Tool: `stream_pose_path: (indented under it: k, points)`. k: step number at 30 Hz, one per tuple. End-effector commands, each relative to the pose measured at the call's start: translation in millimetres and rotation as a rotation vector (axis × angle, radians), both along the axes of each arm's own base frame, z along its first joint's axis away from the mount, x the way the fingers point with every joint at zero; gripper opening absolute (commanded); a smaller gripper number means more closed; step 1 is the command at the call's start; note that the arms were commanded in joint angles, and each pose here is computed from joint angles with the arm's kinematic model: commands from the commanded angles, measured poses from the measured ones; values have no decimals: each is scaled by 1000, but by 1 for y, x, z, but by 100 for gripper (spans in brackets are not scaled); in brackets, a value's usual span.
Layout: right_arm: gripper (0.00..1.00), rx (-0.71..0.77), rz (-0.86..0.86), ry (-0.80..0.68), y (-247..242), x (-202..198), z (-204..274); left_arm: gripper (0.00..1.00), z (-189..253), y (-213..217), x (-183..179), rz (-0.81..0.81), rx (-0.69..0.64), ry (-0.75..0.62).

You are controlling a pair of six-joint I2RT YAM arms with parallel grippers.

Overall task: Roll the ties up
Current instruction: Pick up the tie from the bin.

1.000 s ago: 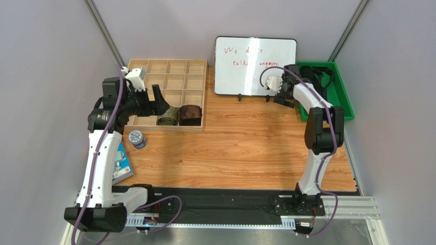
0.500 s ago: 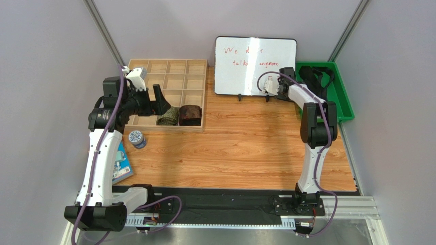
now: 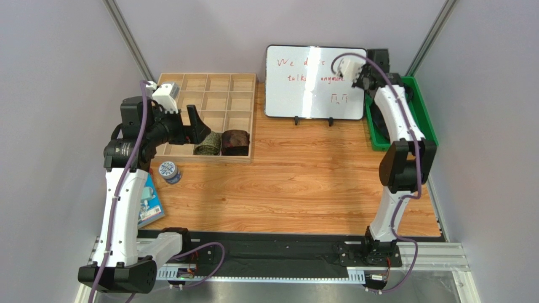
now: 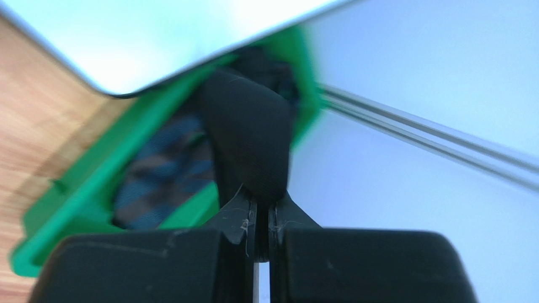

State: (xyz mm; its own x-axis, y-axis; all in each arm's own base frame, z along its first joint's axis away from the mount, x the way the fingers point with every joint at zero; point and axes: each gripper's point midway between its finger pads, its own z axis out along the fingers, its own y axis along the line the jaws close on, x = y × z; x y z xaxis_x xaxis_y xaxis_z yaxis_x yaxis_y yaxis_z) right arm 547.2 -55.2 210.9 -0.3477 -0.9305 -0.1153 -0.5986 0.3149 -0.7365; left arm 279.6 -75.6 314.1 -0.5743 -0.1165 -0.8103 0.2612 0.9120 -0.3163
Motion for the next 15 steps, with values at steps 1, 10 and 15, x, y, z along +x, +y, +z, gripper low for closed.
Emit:
stream_pose_path:
  k: [1, 10, 15]
  points:
    - [0, 196, 17, -350, 16, -36, 173, 100, 35, -5, -4, -42, -10, -123]
    - [0, 563, 124, -711, 58, -124, 337, 99, 69, -16, -9, -126, -10, -329]
    - [0, 804, 186, -683, 94, -173, 352, 100, 81, -38, -27, -292, -40, -407]
